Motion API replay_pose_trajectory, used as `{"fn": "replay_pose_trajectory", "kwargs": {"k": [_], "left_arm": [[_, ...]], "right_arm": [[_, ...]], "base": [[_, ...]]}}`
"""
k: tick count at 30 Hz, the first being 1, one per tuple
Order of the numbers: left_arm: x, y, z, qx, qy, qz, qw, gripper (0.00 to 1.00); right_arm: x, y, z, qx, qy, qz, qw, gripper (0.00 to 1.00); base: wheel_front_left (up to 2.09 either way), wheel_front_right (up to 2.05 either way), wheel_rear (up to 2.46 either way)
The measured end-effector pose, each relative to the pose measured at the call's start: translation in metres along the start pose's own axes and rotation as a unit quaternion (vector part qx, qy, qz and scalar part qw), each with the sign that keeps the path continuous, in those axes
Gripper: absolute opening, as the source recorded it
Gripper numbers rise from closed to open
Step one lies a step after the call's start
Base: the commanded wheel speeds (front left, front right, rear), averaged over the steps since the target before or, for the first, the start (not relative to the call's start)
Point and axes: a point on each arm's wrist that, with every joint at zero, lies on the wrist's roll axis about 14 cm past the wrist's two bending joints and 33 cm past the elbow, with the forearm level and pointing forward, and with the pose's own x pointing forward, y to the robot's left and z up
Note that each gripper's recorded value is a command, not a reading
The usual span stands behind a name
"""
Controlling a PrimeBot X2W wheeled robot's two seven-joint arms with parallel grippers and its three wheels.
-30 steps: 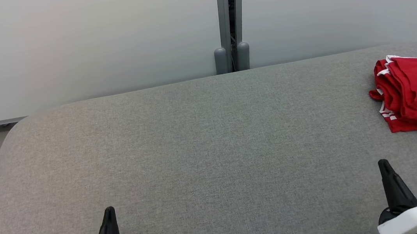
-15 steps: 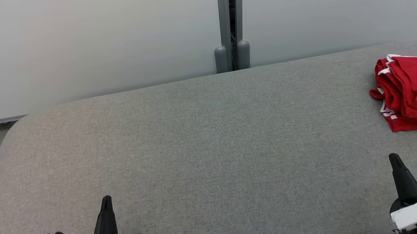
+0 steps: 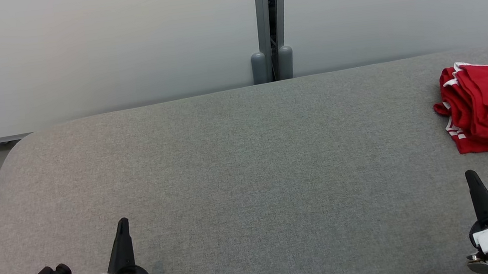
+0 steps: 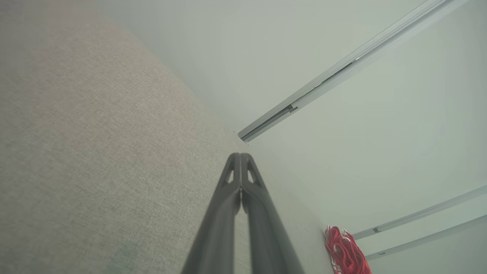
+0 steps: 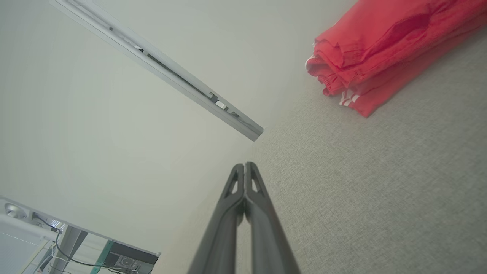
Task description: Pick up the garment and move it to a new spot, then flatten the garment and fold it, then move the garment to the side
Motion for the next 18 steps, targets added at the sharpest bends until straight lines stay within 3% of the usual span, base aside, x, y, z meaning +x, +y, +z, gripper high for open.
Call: {"fn": "replay_pose_trajectory", "kwargs": {"k": [18], "left_arm": [[0.012,-0.009,0.005,-0.095,0.005,-0.013,0.995,0.0]], "right_arm": [[0.006,-0.004,0.01,0.099,-0.003,-0.005,0.995,0.0]], "base": [[0.0,0.0,0.0]]}}
